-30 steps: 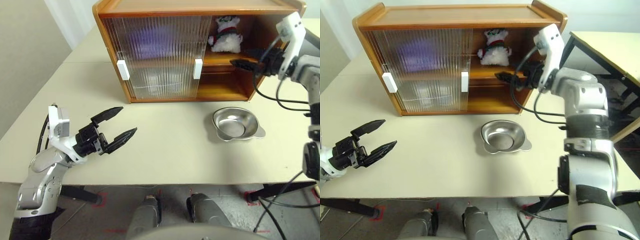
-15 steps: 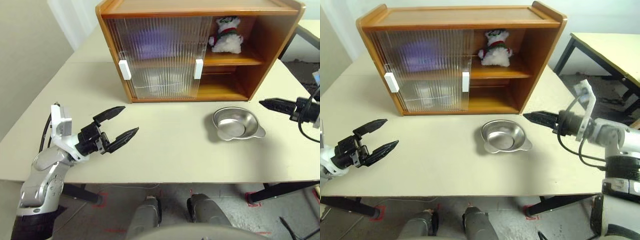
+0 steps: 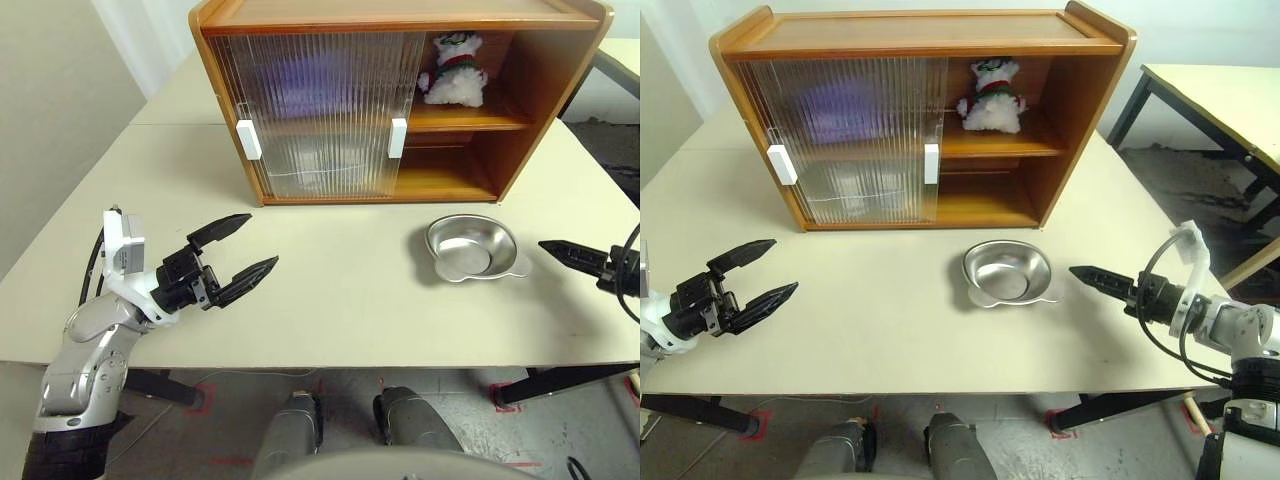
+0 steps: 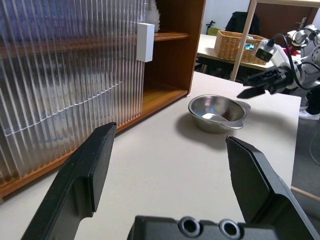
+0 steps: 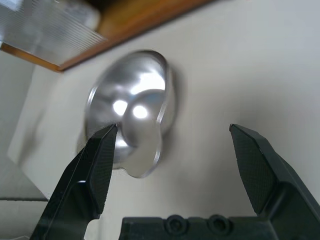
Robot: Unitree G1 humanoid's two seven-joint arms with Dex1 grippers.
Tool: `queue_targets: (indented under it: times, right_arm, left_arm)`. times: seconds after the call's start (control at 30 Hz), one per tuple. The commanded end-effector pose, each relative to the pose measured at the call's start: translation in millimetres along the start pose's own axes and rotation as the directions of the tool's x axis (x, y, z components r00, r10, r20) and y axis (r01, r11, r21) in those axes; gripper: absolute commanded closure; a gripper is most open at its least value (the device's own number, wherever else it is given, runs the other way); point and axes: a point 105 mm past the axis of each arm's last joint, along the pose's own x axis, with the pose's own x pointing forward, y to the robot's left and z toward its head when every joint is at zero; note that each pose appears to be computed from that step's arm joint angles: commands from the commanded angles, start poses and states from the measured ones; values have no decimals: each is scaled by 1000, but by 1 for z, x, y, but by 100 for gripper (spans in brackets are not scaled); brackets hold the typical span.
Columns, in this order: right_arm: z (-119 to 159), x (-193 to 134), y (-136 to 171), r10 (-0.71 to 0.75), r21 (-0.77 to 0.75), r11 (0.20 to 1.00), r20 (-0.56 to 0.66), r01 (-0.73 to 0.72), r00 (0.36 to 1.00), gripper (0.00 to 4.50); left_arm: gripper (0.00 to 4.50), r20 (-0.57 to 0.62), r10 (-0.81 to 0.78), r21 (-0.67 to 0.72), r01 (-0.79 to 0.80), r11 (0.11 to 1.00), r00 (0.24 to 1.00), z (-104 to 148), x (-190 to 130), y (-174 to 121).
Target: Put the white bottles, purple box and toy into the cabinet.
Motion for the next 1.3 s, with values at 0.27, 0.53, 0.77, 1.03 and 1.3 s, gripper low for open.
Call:
queue_targets:
  times: [0.27, 0.53, 0.77, 1.03, 1.3]
  right_arm:
    - [-29, 19, 8, 52, 145, 989, -83, -39, 995, 2]
    - [-29, 27, 22, 123, 197, 974, -66, -108, 990, 65]
    - [-28, 20, 30, 162, 222, 964, -66, -144, 985, 326]
    - [-23, 19, 34, 186, 220, 960, -45, -172, 981, 448]
    - [1, 30, 46, 269, 288, 913, 107, -289, 957, 448]
  left_arm:
    - [0, -13, -10, 4, 10, 1000, 1000, 0, 0, 1]
    - [0, -18, -10, 8, 10, 1000, 1000, 0, -1, 2]
    - [0, -16, -11, 8, 11, 1000, 1000, 1, -1, 2]
    - [0, -17, -7, 11, 7, 1000, 1000, 1, -2, 3]
    - [0, -18, -2, 15, 2, 1000, 1000, 2, -2, 5]
